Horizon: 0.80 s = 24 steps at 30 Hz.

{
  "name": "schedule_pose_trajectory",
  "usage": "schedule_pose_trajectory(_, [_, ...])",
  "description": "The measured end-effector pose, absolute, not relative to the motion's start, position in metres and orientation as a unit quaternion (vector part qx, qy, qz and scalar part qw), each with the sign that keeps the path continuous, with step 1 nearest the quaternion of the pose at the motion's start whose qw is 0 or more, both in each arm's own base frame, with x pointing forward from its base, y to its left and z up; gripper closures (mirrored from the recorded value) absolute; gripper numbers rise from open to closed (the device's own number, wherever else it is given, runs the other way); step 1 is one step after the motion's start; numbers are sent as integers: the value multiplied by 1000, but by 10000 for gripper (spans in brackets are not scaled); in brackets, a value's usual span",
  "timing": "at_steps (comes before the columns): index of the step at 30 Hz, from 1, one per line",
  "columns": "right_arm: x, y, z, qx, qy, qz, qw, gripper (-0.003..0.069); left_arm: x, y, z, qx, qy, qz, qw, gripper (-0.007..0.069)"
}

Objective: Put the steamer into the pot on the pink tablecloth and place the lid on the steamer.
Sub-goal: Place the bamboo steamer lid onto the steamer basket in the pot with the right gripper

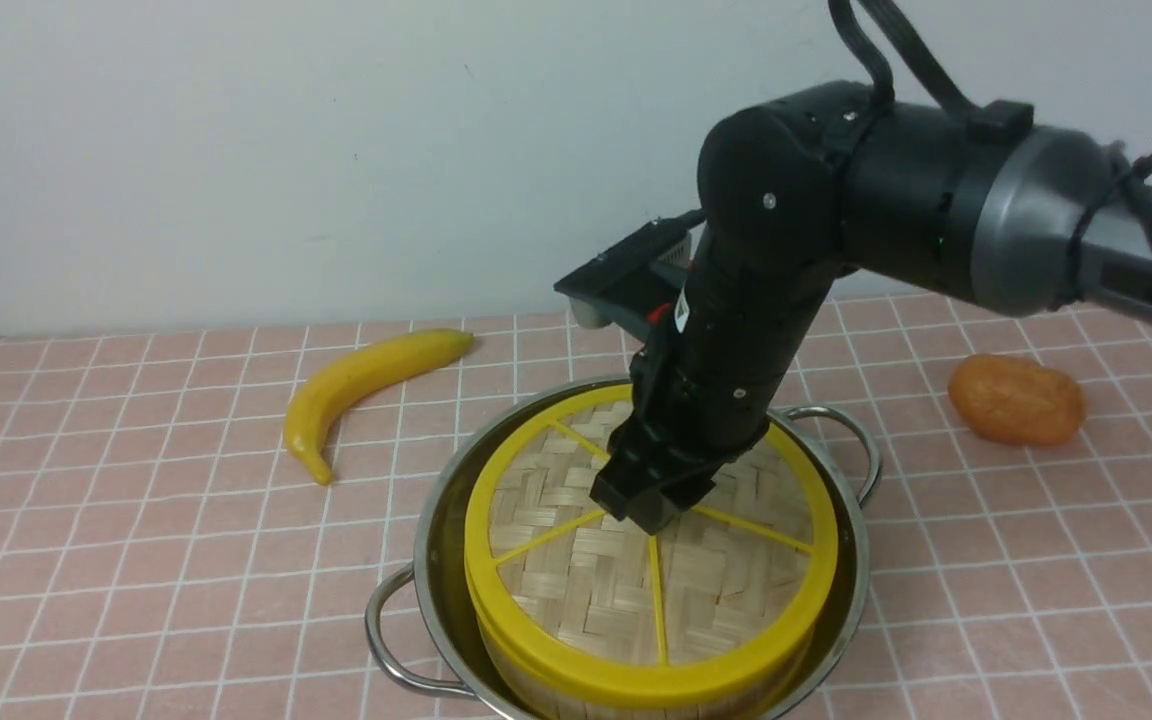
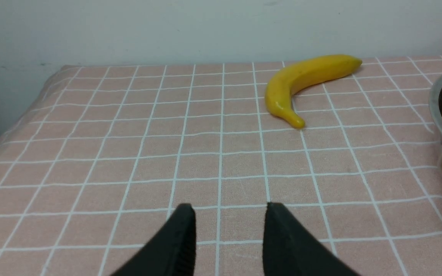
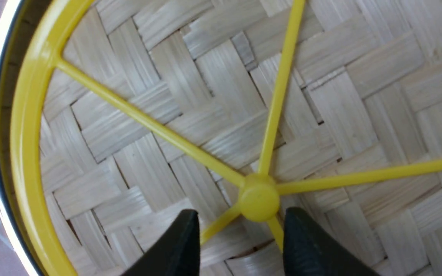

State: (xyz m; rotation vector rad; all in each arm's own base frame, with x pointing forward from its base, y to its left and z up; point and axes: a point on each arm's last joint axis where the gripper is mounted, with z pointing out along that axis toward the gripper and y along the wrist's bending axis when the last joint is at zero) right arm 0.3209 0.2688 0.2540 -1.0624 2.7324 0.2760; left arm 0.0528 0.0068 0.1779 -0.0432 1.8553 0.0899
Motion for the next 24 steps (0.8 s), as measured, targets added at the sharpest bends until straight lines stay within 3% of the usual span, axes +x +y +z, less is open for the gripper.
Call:
schedule_pose_trajectory(13, [324,272,242,-377,918,88,89,353,53,7,178,-19,800,39,599,382])
schedule_pose_trajectory(16, [325,272,242,-382,915,87,92,400,53,7,178,-19,800,39,599,382])
schedule_pose_trajectory(20, [326,271,242,-390,912,86,96,533,53,7,178,-19,800,39,599,382])
schedule_pose_trajectory(24, [325,272,242,-395,910,86,96,533,53,7,178,-19,800,39,599,382])
